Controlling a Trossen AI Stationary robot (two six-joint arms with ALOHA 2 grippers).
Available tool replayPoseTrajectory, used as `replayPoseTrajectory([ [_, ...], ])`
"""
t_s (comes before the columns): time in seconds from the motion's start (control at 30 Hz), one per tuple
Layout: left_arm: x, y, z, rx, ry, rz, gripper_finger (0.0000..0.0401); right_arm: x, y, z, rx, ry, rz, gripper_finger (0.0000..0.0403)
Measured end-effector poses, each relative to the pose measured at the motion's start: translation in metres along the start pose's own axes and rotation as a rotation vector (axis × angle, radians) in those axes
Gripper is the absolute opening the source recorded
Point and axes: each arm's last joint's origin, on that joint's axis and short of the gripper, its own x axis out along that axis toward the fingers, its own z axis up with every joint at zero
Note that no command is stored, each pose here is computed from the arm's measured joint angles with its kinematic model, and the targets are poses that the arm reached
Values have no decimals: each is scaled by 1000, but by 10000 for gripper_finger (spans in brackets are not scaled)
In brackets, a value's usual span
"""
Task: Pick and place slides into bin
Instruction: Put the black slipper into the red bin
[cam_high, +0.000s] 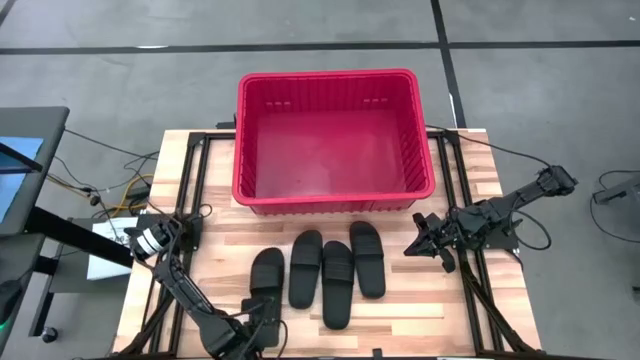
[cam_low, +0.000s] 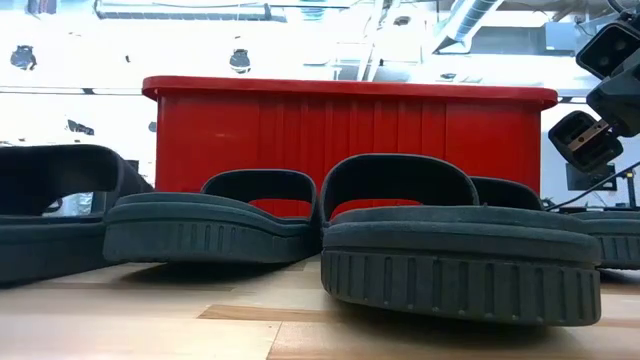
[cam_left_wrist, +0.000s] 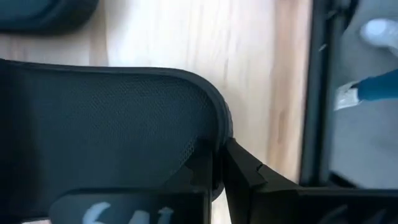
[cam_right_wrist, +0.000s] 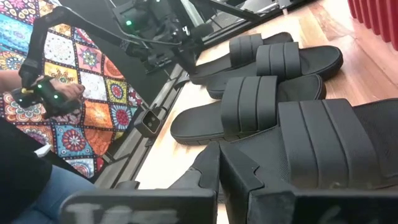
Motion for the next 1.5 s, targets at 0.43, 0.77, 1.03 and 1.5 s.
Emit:
replayPoseTrajectory([
  [0.43,-48,-37,8,-53,-105,-144,0,0,0,0,0,0,0,0],
  [0.77,-105,-53,32,-101,-265,-244,0,0,0,0,0,0,0,0],
  [1.03,-147,-54,42,-120,-364,-249,1,0,0,0,0,0,0,0],
  [1.5,-209,-40,59,-76,-702,-62,1,0,0,0,0,0,0,0],
])
